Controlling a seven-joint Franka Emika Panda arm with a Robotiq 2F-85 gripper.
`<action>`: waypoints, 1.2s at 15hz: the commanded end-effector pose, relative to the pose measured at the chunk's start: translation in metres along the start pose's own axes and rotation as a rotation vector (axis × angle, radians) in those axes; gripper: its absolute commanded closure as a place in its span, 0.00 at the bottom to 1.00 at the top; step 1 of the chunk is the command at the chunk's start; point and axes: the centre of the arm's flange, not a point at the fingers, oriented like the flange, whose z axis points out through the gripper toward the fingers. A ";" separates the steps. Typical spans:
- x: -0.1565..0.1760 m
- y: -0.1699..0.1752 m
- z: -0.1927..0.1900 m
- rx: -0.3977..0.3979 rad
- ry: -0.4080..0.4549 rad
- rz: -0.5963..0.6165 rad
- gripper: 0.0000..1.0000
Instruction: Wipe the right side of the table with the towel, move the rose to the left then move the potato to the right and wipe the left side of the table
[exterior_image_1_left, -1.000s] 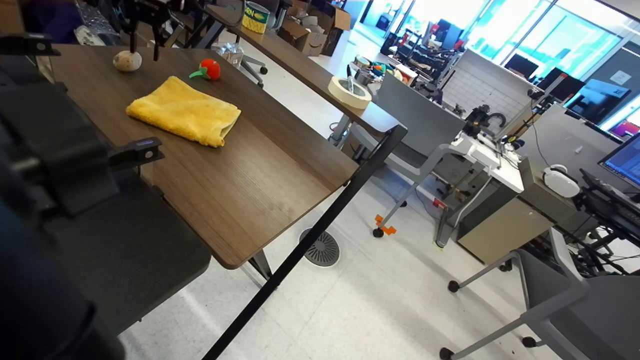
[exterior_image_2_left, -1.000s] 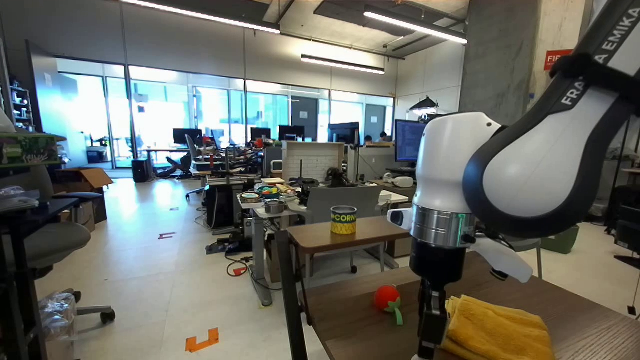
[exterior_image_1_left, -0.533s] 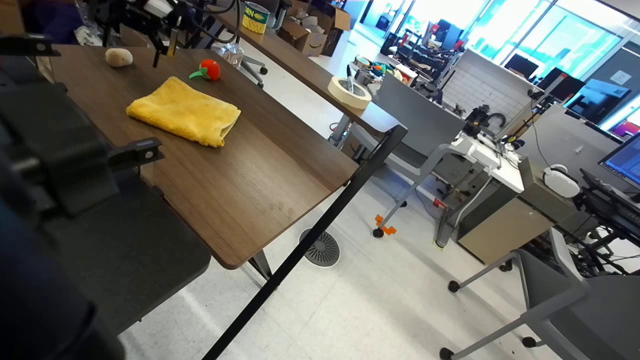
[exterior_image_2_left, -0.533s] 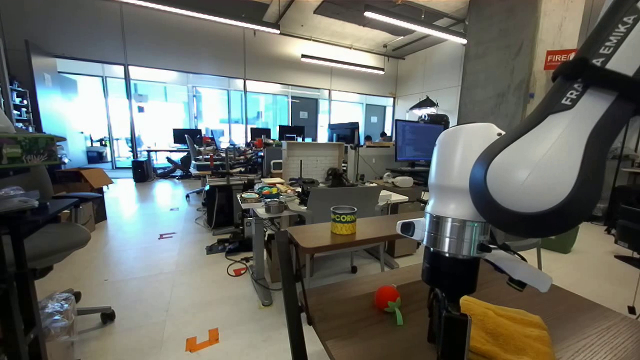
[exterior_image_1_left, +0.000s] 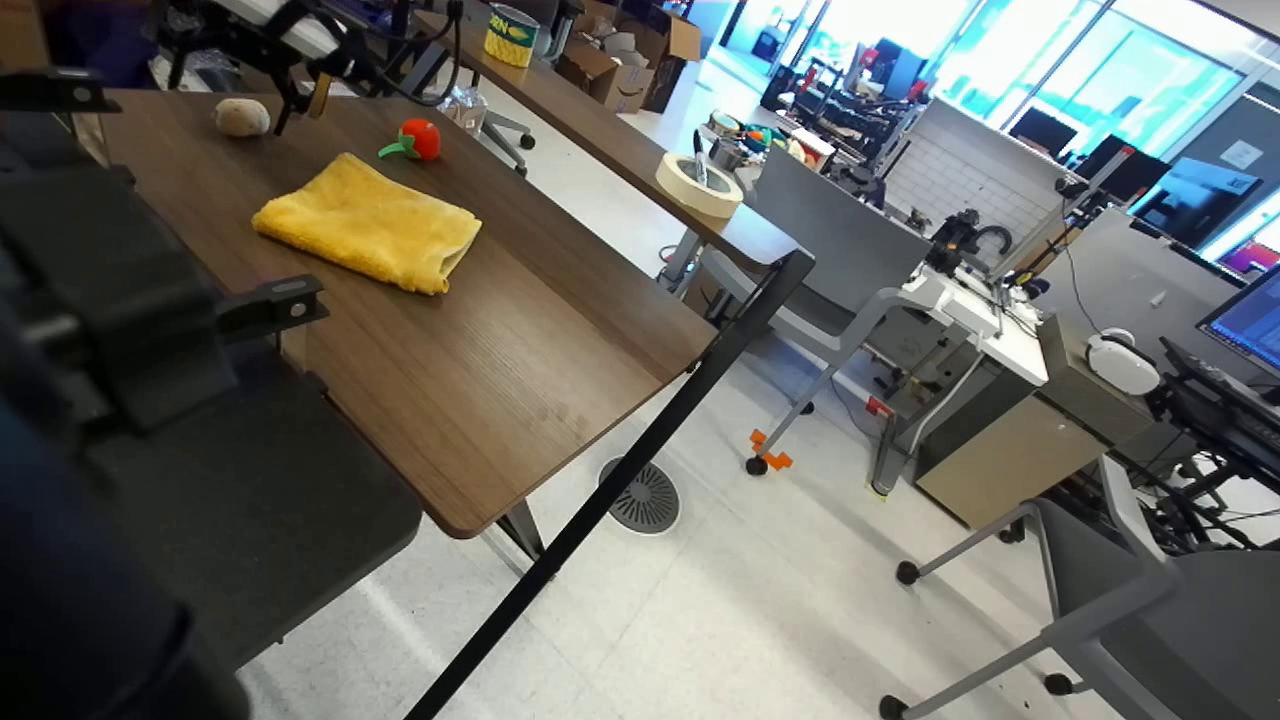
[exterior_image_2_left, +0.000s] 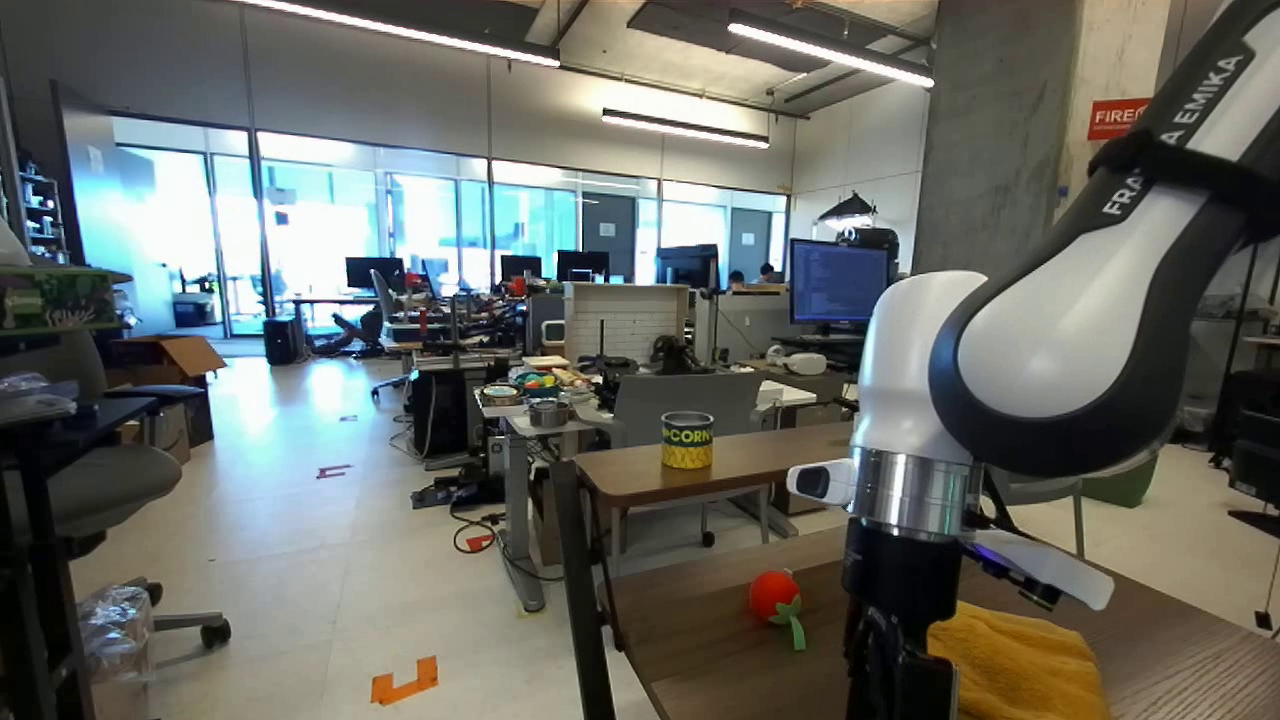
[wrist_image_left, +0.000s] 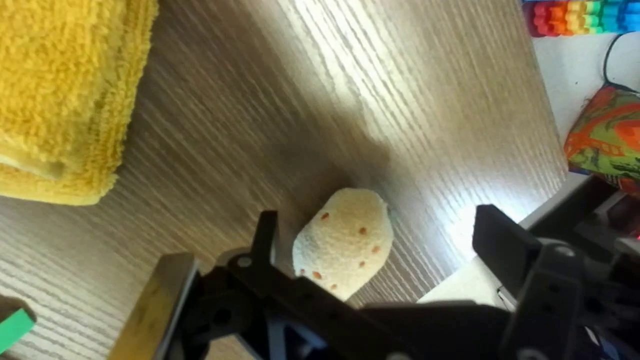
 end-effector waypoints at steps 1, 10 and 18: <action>0.015 -0.004 0.017 0.037 -0.010 -0.023 0.35; 0.023 -0.018 0.019 0.018 -0.007 -0.048 0.98; -0.034 0.012 -0.049 -0.161 0.100 0.173 0.96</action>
